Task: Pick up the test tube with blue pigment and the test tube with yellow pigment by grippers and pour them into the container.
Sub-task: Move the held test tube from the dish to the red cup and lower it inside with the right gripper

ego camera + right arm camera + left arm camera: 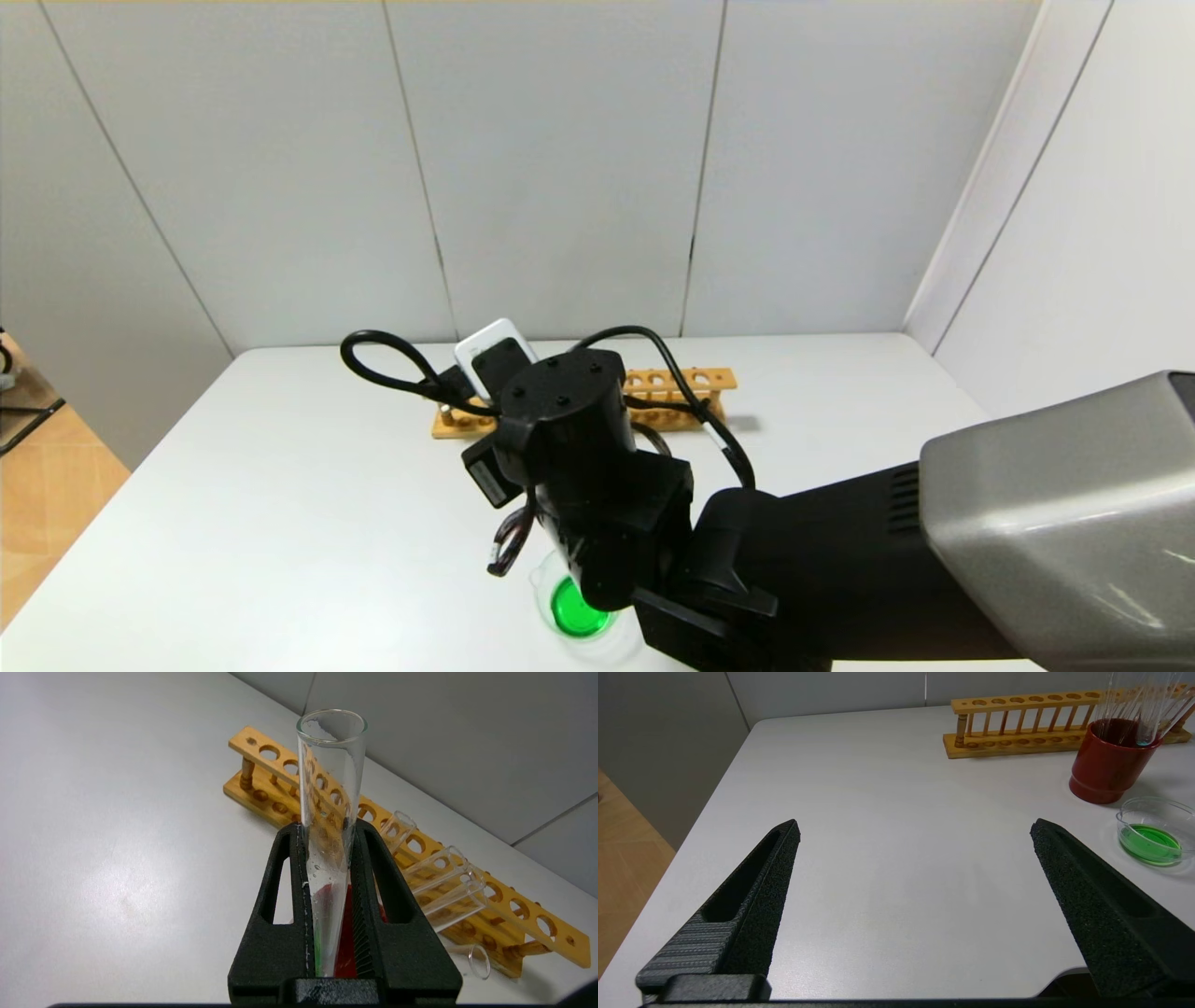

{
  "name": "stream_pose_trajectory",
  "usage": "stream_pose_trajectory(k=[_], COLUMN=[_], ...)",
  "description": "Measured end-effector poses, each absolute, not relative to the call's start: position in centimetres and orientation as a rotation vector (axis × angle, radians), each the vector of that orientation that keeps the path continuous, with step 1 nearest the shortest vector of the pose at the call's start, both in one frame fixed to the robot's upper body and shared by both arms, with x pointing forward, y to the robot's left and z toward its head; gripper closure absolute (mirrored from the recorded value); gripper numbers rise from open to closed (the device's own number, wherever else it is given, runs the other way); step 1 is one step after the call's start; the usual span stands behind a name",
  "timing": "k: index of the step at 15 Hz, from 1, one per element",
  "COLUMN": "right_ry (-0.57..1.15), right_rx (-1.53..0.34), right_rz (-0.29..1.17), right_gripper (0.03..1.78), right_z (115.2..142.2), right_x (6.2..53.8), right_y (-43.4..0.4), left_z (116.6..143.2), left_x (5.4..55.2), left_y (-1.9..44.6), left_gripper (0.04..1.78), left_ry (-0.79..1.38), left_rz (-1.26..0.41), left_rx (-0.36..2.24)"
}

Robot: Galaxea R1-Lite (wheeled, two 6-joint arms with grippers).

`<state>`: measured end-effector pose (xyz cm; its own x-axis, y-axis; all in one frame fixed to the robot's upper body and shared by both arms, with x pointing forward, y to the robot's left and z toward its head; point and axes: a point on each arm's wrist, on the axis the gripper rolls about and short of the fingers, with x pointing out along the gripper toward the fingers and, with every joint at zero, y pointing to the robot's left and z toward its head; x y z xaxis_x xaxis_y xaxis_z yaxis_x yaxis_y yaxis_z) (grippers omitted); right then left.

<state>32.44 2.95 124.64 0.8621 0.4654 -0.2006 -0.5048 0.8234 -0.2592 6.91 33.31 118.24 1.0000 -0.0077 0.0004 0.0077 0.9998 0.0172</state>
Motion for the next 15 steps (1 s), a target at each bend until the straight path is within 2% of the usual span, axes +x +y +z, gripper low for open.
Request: stream_pose_trajectory(k=[5,15], right_ry=[0.086,0.112], right_rx=[-0.26,-0.267], right_rz=[0.528,0.528], right_gripper=[1.49,1.49], right_z=[126.2,123.7], right_x=[34.1,34.8], right_y=[3.1,2.8], left_z=[118.2,118.2], left_x=[6.9,6.9], left_y=[33.3,33.3], left_gripper=[0.07,0.07], left_ry=[-0.001,0.0], left_rz=[-0.008,-0.008], left_rx=[0.017,0.018])
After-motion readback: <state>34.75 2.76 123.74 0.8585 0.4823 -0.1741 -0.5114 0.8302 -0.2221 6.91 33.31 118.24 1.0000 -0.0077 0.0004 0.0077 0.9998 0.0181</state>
